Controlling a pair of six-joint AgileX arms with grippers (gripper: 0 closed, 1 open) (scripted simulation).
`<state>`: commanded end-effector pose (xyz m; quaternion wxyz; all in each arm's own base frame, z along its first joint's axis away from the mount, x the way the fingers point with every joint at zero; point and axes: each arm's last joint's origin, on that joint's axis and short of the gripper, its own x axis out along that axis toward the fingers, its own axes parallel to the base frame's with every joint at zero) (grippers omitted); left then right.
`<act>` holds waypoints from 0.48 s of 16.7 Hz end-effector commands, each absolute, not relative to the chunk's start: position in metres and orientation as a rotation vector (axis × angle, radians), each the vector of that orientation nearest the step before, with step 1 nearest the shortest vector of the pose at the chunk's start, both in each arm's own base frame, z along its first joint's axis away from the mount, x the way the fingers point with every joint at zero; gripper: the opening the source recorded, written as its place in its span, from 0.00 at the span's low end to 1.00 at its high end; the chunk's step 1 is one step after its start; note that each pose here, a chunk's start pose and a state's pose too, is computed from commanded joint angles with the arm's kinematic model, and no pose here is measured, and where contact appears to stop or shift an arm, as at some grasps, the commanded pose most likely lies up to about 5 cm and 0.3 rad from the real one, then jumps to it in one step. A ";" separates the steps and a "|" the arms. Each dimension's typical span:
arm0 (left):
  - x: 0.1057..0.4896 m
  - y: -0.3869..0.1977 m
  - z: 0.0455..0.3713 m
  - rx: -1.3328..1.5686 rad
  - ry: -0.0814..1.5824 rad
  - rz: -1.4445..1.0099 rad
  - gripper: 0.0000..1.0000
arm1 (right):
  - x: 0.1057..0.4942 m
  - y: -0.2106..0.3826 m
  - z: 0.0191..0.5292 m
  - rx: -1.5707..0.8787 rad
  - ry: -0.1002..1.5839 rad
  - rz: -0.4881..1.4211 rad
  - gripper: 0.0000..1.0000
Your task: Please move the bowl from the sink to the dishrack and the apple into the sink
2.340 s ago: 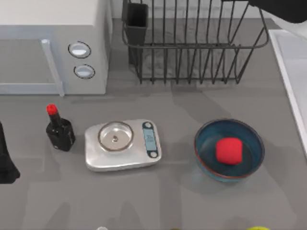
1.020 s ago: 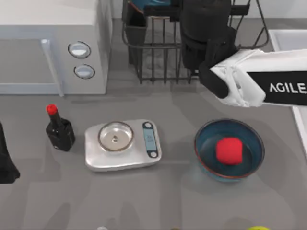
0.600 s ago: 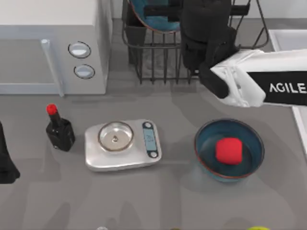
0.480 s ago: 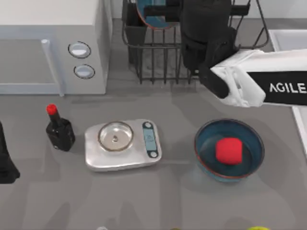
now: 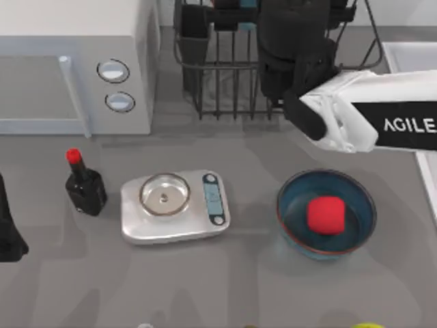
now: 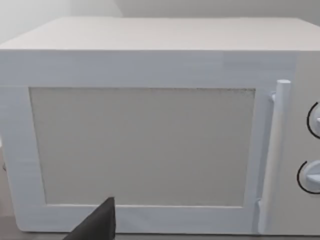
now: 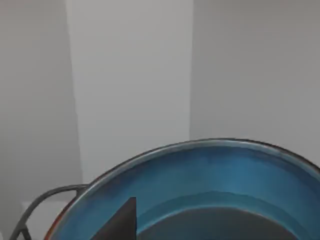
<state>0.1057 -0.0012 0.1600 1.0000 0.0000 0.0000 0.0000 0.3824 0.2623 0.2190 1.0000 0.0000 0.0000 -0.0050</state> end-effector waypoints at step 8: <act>0.106 -0.001 0.160 0.000 0.000 0.000 1.00 | 0.380 0.262 0.220 -0.003 0.003 -0.006 1.00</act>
